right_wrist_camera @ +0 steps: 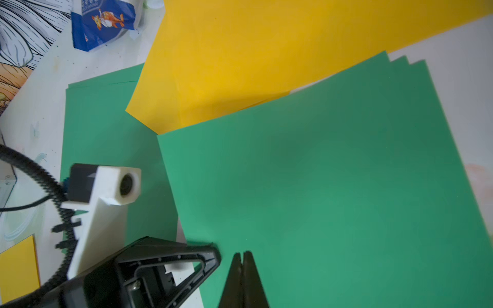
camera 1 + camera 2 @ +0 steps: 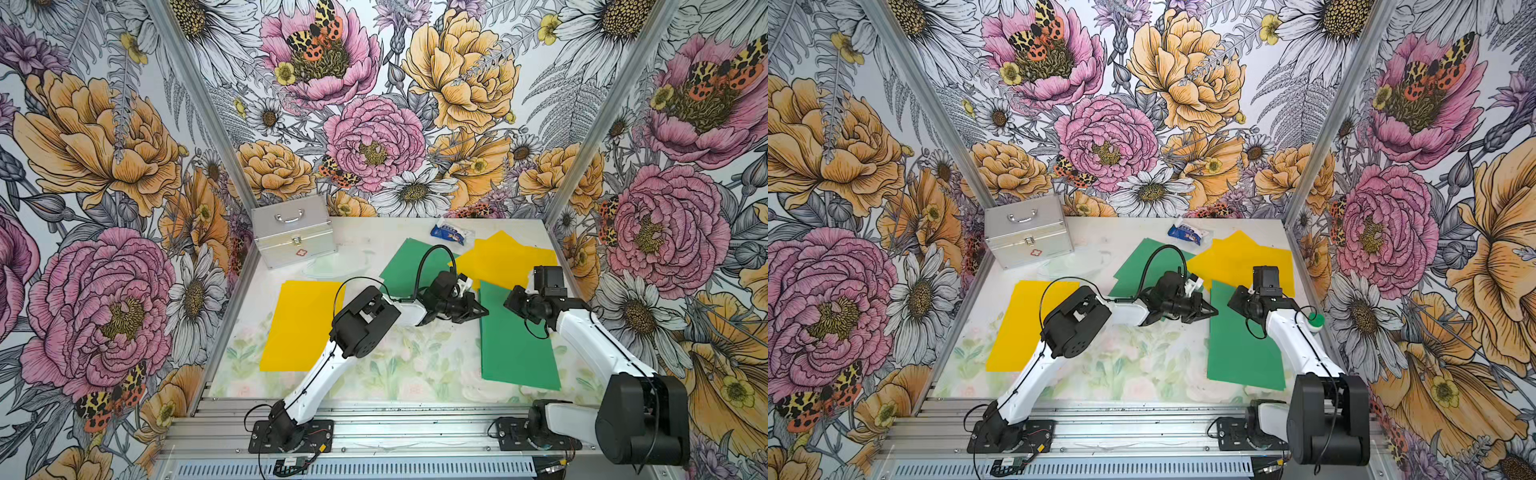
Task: Sort the scattered colored papers by color
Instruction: Place the colored paper.
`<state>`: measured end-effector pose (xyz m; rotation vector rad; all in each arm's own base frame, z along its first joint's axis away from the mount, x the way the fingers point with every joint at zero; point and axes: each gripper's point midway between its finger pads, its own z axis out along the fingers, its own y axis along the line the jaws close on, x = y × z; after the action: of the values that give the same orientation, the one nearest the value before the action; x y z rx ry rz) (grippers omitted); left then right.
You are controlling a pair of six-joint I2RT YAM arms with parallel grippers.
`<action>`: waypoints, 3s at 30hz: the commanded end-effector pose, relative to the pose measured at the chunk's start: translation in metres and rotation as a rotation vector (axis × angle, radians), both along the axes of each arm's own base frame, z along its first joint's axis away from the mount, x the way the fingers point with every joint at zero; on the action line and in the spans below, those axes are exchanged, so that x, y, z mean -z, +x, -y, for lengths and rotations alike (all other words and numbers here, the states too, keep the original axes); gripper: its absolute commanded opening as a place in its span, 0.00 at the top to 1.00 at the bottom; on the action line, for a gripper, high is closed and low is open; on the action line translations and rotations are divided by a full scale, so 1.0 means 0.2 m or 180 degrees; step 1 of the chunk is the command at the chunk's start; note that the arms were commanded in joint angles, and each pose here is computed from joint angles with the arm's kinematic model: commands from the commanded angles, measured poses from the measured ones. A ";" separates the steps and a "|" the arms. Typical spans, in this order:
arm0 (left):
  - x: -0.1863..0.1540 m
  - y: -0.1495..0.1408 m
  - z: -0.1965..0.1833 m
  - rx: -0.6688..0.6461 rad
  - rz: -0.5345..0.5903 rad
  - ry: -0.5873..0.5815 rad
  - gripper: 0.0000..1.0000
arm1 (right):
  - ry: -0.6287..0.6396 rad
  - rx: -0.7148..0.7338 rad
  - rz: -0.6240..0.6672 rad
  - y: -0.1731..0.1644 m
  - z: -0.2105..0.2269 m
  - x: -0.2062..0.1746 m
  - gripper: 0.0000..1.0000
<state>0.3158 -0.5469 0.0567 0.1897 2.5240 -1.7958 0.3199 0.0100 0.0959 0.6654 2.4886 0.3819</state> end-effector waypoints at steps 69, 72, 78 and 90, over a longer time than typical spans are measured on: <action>-0.27 0.12 -0.37 -0.0380 0.0766 0.0880 0.26 | -0.0063 0.0352 -0.0571 -0.02 0.13 0.44 1.00; -0.29 0.18 -0.51 -0.0485 0.0938 0.1186 0.16 | -0.0014 0.0326 -0.0477 0.01 0.12 0.40 1.00; -0.25 0.34 -0.76 -0.0774 0.0998 0.1499 0.02 | 0.0035 0.0265 -0.0076 0.10 0.09 0.19 0.96; -0.21 0.57 -0.86 -0.1014 0.0950 0.1518 0.02 | -0.0284 0.0434 0.0181 0.44 0.24 -0.03 0.29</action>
<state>0.4190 -0.3682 0.0944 0.0230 2.5636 -0.9710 0.3919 -0.0230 0.0955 0.7560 2.3897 0.3045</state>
